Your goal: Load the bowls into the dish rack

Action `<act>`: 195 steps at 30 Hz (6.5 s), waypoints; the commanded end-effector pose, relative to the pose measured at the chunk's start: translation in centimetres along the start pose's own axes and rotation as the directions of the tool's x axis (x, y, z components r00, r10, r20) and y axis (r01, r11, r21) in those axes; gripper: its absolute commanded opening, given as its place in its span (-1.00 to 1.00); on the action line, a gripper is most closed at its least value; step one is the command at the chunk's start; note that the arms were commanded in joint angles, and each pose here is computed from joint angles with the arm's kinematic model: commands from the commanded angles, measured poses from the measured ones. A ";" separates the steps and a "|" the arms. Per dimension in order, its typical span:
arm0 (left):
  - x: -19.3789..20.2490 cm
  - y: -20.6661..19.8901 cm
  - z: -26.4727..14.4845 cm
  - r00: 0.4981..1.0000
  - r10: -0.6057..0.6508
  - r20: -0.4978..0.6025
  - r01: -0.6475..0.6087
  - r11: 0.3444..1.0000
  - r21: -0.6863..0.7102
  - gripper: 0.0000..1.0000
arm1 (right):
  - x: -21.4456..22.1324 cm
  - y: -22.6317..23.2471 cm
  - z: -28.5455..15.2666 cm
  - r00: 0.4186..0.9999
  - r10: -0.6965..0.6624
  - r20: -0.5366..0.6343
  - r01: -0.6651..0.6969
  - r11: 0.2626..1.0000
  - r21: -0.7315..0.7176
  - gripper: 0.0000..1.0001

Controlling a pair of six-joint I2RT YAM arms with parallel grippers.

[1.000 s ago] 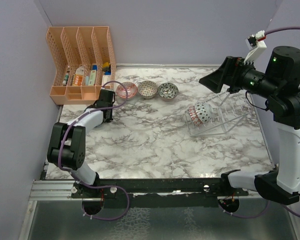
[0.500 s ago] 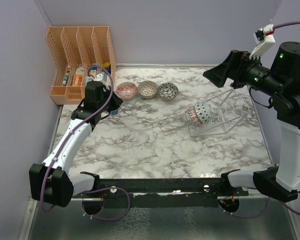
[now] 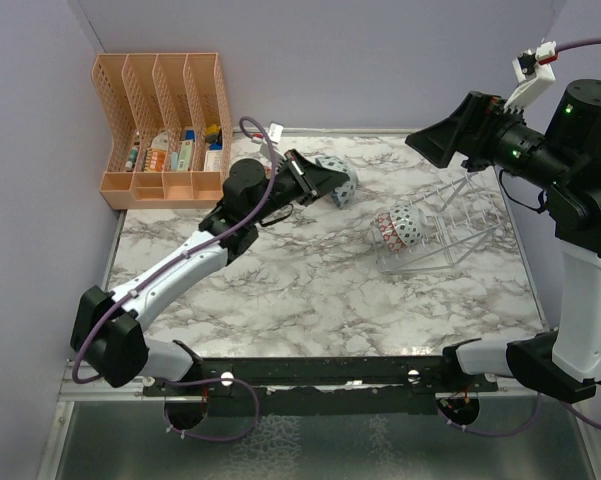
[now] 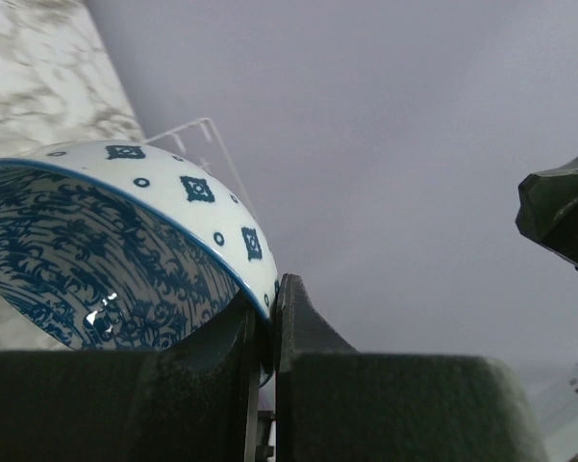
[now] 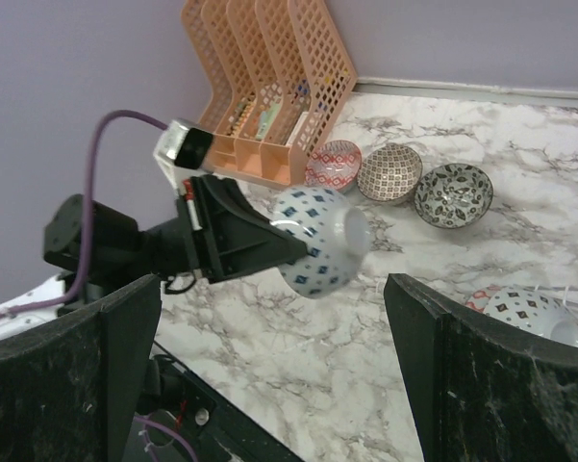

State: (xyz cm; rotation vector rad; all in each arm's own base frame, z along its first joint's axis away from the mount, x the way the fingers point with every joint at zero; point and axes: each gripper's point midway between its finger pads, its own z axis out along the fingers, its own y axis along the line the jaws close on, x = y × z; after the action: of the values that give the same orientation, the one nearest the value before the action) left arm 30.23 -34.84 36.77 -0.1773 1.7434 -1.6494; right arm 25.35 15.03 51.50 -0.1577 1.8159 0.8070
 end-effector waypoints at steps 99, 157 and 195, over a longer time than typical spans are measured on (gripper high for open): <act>14.1 9.0 16.0 0.857 -0.398 -0.328 0.447 0.891 0.087 -0.56 | 1.2 0.1 0.6 1.000 -0.030 -0.007 0.030 0.998 -0.055 0.99; 6.5 12.2 7.5 0.952 -0.076 -0.296 -0.040 0.930 -0.366 0.09 | 1.0 1.7 -0.1 0.999 -0.043 -0.007 0.042 0.990 -0.132 0.99; -11.4 35.0 -7.7 0.428 0.433 -0.793 -0.875 0.417 -0.245 0.46 | 1.5 1.7 2.2 0.997 -0.015 -0.071 0.002 0.983 -0.182 0.99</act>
State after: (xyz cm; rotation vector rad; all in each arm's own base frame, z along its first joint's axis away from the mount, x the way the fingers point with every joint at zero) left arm 46.70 -13.67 8.66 0.7646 2.3942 -0.2470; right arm 25.84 17.95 49.45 -0.3056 1.8421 0.9586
